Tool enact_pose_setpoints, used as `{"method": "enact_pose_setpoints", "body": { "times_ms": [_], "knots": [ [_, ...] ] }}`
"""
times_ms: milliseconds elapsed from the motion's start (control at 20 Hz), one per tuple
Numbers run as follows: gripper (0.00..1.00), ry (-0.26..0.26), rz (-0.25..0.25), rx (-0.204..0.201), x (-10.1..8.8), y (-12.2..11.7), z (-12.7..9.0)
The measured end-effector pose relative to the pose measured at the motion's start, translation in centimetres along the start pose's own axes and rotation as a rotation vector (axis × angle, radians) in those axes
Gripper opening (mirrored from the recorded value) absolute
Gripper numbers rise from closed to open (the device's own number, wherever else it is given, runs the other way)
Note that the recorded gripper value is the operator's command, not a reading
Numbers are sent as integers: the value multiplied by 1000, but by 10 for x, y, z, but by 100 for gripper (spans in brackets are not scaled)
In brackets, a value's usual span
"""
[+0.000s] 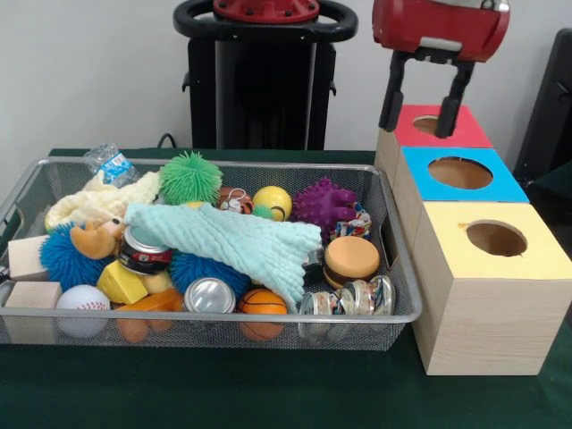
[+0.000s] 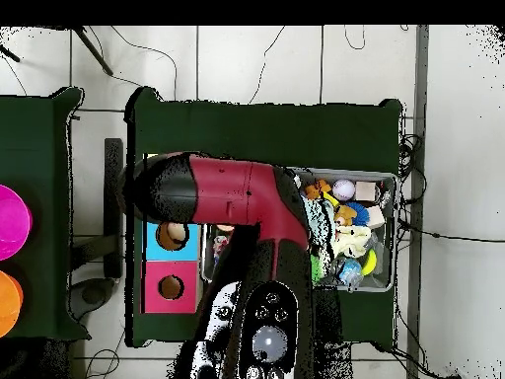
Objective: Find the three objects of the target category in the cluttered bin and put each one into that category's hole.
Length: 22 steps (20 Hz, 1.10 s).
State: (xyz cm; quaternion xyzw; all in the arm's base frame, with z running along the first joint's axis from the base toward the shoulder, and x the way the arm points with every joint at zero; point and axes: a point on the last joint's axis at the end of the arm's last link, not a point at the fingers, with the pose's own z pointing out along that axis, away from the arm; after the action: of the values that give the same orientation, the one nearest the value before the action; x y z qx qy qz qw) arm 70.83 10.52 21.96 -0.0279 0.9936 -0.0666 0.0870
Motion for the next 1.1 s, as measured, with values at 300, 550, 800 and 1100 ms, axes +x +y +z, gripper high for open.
{"method": "enact_pose_setpoints", "body": {
  "times_ms": [300,550,800,1100],
  "knots": [
    [100,-2,-4,-10,2,5,-5],
    [100,-2,-13,-8,3,6,-4],
    [100,5,-30,-12,8,6,-2],
    [100,42,-20,-48,22,-1,11]
  ]
}}
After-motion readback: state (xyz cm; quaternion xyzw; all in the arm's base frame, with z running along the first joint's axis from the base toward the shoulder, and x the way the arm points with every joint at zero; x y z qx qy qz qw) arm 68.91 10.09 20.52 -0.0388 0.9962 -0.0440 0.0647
